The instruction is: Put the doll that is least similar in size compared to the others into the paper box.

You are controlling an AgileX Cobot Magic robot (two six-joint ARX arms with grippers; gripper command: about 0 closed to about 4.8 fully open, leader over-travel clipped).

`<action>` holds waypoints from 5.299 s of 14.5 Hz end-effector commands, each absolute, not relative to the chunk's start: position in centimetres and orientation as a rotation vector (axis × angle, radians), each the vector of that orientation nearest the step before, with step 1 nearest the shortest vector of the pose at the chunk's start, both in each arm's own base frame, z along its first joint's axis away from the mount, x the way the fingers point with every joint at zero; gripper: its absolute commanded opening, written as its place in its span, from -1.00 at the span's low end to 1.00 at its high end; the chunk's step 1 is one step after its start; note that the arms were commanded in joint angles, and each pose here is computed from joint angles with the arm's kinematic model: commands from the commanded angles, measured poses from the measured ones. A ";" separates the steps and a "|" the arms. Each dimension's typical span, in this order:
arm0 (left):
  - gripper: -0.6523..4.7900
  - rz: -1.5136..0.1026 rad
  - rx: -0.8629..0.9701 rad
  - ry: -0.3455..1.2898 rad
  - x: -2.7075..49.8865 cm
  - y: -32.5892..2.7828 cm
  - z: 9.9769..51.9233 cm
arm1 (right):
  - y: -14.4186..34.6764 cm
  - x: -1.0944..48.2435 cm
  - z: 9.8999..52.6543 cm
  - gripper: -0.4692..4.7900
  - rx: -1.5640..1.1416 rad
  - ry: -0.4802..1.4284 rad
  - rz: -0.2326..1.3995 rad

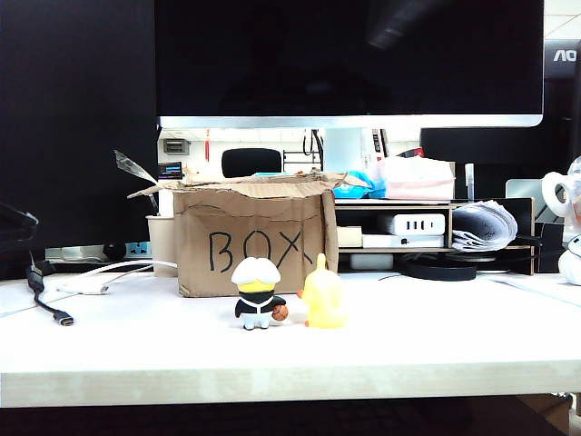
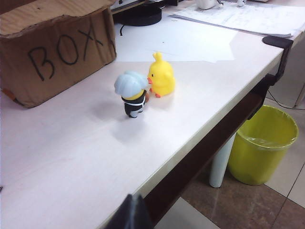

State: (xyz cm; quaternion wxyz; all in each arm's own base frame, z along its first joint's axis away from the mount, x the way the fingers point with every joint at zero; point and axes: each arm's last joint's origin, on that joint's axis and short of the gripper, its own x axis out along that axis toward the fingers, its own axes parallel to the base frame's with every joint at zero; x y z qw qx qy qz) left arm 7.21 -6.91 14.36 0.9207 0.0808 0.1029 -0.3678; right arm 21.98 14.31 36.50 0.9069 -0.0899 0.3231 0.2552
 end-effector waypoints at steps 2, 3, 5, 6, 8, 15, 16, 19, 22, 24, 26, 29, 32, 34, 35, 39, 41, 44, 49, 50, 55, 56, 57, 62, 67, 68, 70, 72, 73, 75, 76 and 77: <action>-0.78 -0.760 0.174 0.232 7.2 -6.9 14.1 | 11.5 17.2 33.4 -0.84 -0.064 0.586 0.520; -0.78 -0.760 0.174 0.232 7.2 -6.9 14.1 | 11.0 16.4 32.7 -0.84 -0.046 0.582 0.517; -0.78 -0.758 0.175 0.232 7.2 -6.9 14.1 | 9.7 14.3 30.8 -0.84 -0.033 0.565 0.521; -0.78 -0.752 0.174 0.233 7.2 -6.8 14.1 | 9.3 13.7 30.2 -0.84 -0.030 0.554 0.521; -0.78 -0.723 0.171 0.235 7.4 -6.6 14.1 | 8.1 12.1 28.9 -0.84 -0.006 0.487 0.530; -0.78 -0.426 0.132 0.250 9.0 -4.2 14.2 | 6.7 9.7 29.0 -0.84 0.055 0.353 0.556; -0.78 -0.391 0.127 0.250 9.2 -3.9 14.2 | 6.7 9.7 28.9 -0.84 0.054 0.358 0.556; -0.78 -0.252 0.100 0.192 9.3 -2.5 14.7 | 6.7 9.8 28.9 -0.84 0.053 0.360 0.555; -0.78 -0.177 0.090 0.167 9.4 -1.8 14.9 | 6.7 9.8 28.9 -0.84 0.052 0.359 0.552; -0.78 -0.134 0.086 0.166 9.5 -1.4 14.9 | 6.7 9.8 28.9 -0.84 0.052 0.359 0.551; -0.78 -0.113 0.083 0.156 9.5 -1.2 15.0 | 6.7 9.8 28.9 -0.84 0.052 0.360 0.551; -0.78 -0.110 0.078 0.085 9.6 -1.2 15.7 | 6.7 9.8 28.9 -0.84 0.052 0.360 0.552; -0.78 -0.108 0.074 0.024 9.7 -1.2 16.3 | 6.7 9.8 28.9 -0.84 0.052 0.360 0.552; -0.78 -0.106 0.070 -0.017 9.7 -1.2 16.7 | 6.7 9.8 28.9 -0.84 0.052 0.360 0.552; -0.78 -0.105 0.070 -0.020 9.7 -1.2 16.7 | 6.7 9.8 28.9 -0.84 0.052 0.360 0.552; -0.78 -0.068 0.072 0.006 9.7 -0.8 16.5 | 6.7 9.8 28.9 -0.84 0.052 0.359 0.551; -0.78 0.007 0.072 0.023 9.7 -0.1 16.4 | 6.7 9.8 29.0 -0.84 0.056 0.348 0.552; -0.78 0.024 0.071 0.023 9.7 0.1 16.4 | 6.8 10.0 29.3 -0.84 0.063 0.319 0.555; -0.78 0.025 0.072 0.018 9.7 0.1 16.4 | 6.6 10.3 29.2 -0.84 0.033 0.302 0.426; -0.78 0.025 0.072 0.019 9.7 0.1 16.4 | 6.5 10.3 29.2 -0.84 0.029 0.297 0.390; -0.78 0.025 0.071 0.024 9.7 0.1 16.4 | 6.5 10.3 29.2 -0.82 0.028 0.295 0.376; -0.78 0.025 0.072 0.028 9.7 0.1 16.3 | 6.4 10.3 29.2 -0.82 0.028 0.294 0.376; -0.78 0.024 0.072 0.040 9.7 0.1 16.2 | 6.4 10.3 29.2 -0.82 0.028 0.294 0.376; -0.78 0.023 0.072 0.059 9.7 0.1 16.0 | 6.1 10.1 29.3 -0.82 0.034 0.286 0.365; -0.78 0.027 0.072 0.059 9.7 0.1 16.0 | 2.9 8.2 30.4 -0.82 0.112 0.164 0.266; -0.78 0.022 0.072 0.058 9.7 0.1 16.0 | 2.4 7.7 30.5 -0.82 0.120 0.133 0.241; -0.78 0.022 0.072 0.059 9.7 0.1 16.0 | 1.6 6.5 30.9 -0.82 0.136 0.064 0.190; -0.78 0.021 0.072 0.059 9.7 0.1 16.0 | 0.9 5.3 31.2 -0.82 0.148 -0.004 0.118; -0.78 0.021 0.072 0.059 9.7 0.1 16.0 | 0.6 4.9 31.2 -0.82 0.150 -0.030 0.086; -0.78 0.021 0.072 0.059 9.7 0.1 16.0 | 0.2 4.3 31.1 -0.82 0.153 -0.071 0.019; -0.78 0.021 0.072 0.059 9.7 0.1 16.0 | 0.0 4.3 30.1 -0.82 0.153 -0.091 -0.013; -0.78 0.021 0.072 0.059 9.7 0.1 16.0 | 0.0 4.4 29.1 -0.82 0.152 -0.087 -0.029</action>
